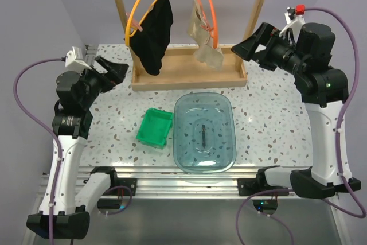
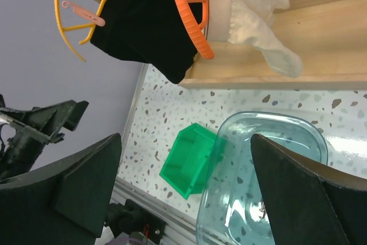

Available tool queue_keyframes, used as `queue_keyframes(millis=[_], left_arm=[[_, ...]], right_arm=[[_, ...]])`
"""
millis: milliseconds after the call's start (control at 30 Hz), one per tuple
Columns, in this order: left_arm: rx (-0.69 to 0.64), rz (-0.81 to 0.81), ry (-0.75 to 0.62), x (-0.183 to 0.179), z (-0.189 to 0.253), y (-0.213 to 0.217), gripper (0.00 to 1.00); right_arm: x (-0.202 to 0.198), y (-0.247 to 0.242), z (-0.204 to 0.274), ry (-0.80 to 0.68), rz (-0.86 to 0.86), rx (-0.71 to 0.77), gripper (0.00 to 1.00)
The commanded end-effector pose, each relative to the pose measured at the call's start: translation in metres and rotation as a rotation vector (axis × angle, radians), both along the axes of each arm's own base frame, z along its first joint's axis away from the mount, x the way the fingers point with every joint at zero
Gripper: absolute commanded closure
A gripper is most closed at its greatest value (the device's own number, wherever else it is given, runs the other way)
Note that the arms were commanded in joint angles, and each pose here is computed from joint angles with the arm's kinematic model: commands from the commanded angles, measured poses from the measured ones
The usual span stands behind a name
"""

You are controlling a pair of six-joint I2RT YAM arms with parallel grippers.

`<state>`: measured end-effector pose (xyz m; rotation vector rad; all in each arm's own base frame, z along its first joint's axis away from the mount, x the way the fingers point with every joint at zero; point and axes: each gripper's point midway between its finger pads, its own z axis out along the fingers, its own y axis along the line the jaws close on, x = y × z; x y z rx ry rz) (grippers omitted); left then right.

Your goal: Remove the underwear clipped to the hanger

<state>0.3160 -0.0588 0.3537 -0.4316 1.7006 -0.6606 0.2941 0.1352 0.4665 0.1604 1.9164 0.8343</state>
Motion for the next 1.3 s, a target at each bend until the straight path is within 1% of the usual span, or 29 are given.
queue_keyframes(millis=[0,67,100,133,167,200,233,300,333,400,467,533,600,667,767,867,1000,1067,1133,1267], left_arm=[[-0.037,-0.111,-0.065,-0.015,0.030,-0.024,0.00],[-0.042,-0.148,-0.075,-0.017,0.035,-0.030,0.00],[-0.038,-0.182,-0.090,-0.019,0.042,-0.035,0.00],[-0.033,-0.198,-0.097,-0.020,0.046,-0.037,0.00],[-0.028,-0.212,-0.095,-0.022,0.047,-0.039,0.00],[-0.021,-0.213,-0.103,-0.024,0.055,-0.039,0.00],[-0.019,-0.213,-0.096,-0.025,0.056,-0.039,0.00],[-0.006,-0.242,-0.123,-0.032,0.065,-0.042,0.00],[-0.001,-0.241,-0.121,-0.034,0.067,-0.042,0.00],[0.025,-0.239,-0.139,-0.041,0.077,-0.040,0.00],[0.037,-0.230,-0.111,-0.047,0.074,-0.038,0.00],[0.055,-0.216,-0.121,-0.055,0.075,-0.035,0.00],[0.057,-0.217,-0.094,-0.064,0.068,-0.034,0.00],[0.052,-0.234,-0.078,-0.070,0.060,-0.037,0.00],[0.057,-0.256,-0.090,-0.082,0.054,-0.040,0.00],[0.070,-0.264,-0.084,-0.088,0.055,-0.040,0.00],[0.088,-0.240,-0.089,-0.083,0.050,-0.036,0.00],[0.080,-0.229,-0.062,-0.079,0.047,-0.034,0.00],[0.077,-0.255,-0.083,-0.078,0.051,-0.038,0.00],[0.086,-0.227,-0.049,-0.073,0.040,-0.034,0.00]], right_arm=[[0.000,0.007,0.009,-0.055,0.055,-0.016,0.02],[0.004,0.005,0.015,-0.144,0.092,-0.113,0.02],[0.014,0.004,0.012,-0.172,0.104,-0.164,0.02],[0.024,-0.004,0.006,-0.192,0.090,-0.254,0.02],[0.038,-0.024,0.014,-0.210,-0.026,-0.340,0.02],[0.055,-0.027,-0.005,-0.152,-0.037,-0.409,0.02],[0.065,-0.032,-0.006,-0.161,-0.056,-0.471,0.02],[0.076,-0.030,0.007,-0.200,-0.064,-0.474,0.02],[0.088,-0.022,0.000,-0.187,-0.041,-0.466,0.02],[0.095,-0.011,0.000,-0.197,-0.001,-0.442,0.02],[0.101,0.000,-0.006,-0.190,0.034,-0.446,0.02],[0.100,0.011,-0.007,-0.197,0.065,-0.450,0.02],[0.098,0.021,-0.005,-0.213,0.097,-0.450,0.02],[0.093,0.022,0.000,-0.236,0.095,-0.462,0.02],[0.083,0.026,0.006,-0.270,0.094,-0.450,0.02],[0.080,0.032,-0.002,-0.249,0.112,-0.458,0.03],[0.100,0.032,-0.026,-0.193,0.093,-0.511,0.05],[0.103,0.036,-0.020,-0.207,0.088,-0.508,0.06],[0.113,0.038,-0.019,-0.218,0.072,-0.514,0.07],[0.130,0.045,-0.017,-0.241,0.042,-0.504,0.10]])
